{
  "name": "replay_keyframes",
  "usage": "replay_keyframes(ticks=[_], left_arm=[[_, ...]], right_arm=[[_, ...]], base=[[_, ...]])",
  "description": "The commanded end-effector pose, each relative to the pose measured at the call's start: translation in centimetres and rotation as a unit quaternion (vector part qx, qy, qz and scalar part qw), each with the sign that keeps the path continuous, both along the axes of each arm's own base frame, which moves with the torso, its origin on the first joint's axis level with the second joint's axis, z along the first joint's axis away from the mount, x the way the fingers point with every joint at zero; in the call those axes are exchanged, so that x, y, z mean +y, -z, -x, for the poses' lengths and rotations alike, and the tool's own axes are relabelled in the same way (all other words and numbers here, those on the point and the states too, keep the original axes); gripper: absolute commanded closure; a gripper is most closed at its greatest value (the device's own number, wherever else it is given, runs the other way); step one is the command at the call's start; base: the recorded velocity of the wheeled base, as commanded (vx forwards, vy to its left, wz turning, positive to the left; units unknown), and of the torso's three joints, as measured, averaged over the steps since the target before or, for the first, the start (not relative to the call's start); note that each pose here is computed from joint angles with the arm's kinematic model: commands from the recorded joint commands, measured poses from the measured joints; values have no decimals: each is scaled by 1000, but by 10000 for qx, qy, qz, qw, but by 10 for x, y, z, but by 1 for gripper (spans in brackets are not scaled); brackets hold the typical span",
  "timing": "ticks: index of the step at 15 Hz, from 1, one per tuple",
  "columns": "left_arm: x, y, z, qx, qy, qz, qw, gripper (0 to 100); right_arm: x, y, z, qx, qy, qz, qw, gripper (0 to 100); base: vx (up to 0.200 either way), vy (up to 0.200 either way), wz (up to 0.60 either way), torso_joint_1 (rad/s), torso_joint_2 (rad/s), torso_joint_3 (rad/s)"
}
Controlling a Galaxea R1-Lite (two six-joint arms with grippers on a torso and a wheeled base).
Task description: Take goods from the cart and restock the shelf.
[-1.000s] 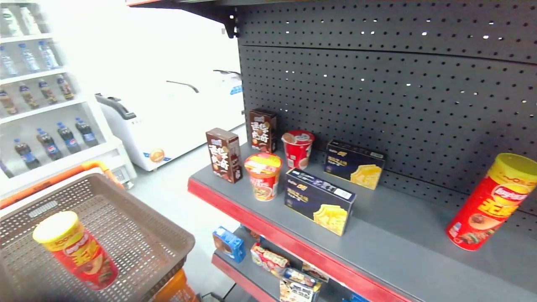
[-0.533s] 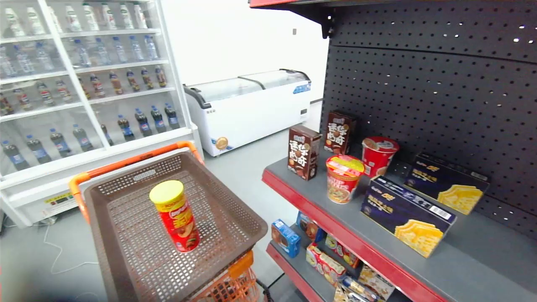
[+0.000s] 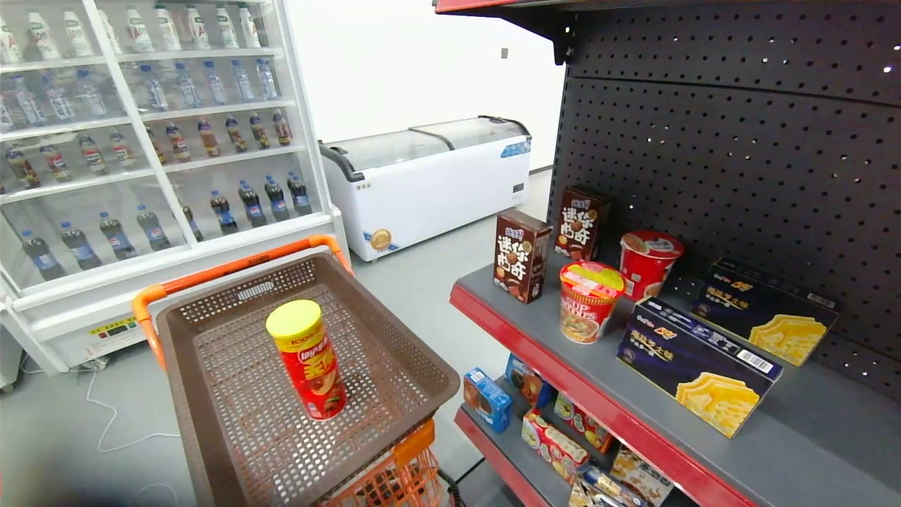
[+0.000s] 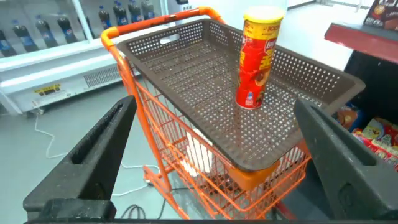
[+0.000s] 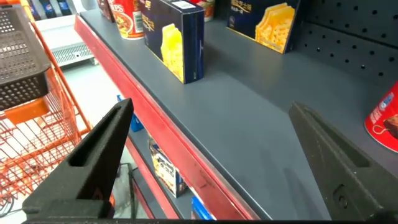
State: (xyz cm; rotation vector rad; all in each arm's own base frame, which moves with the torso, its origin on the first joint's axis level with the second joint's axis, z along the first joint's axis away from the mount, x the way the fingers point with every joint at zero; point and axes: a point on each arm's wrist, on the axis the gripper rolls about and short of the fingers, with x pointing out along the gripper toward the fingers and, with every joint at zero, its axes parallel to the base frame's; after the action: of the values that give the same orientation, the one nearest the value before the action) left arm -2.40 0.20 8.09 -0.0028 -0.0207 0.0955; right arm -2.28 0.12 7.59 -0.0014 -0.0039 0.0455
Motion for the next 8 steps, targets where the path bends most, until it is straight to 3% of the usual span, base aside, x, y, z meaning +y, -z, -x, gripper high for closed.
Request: replay_keyframes(ticks=[1,2,4,5,6,7,8], left_arm=[[0,-62,11,-171,-42,-489,9986,0],[0,-81,11,-21,-19,-704,9975,0],[0,-102,-1,608,-34,-754,9953,0],[0,-109,-4,766,1,-755,9942,0],[0,-128,-27,1498,108,-736,9859,0],[0,-134,-43,1792,113,-715,9811,0],[0,-136,-73,2242,236,-700,9717,0]], right_arm=[[0,0,0,-4,-2,1,10000,0],[0,0,0,-4,-2,1,10000,0],[0,0,0,-4,-2,1,10000,0],[0,0,0,-4,-2,1,10000,0],[0,0,0,-4,-2,1,10000,0],[0,0,0,-4,-2,1,10000,0],[0,0,0,-4,-2,1,10000,0]], base=[[0,0,0,0,0,0],[0,0,0,0,0,0],[0,0,0,0,0,0],[0,0,0,0,0,0],[0,0,0,0,0,0],[0,0,0,0,0,0],[0,0,0,0,0,0]])
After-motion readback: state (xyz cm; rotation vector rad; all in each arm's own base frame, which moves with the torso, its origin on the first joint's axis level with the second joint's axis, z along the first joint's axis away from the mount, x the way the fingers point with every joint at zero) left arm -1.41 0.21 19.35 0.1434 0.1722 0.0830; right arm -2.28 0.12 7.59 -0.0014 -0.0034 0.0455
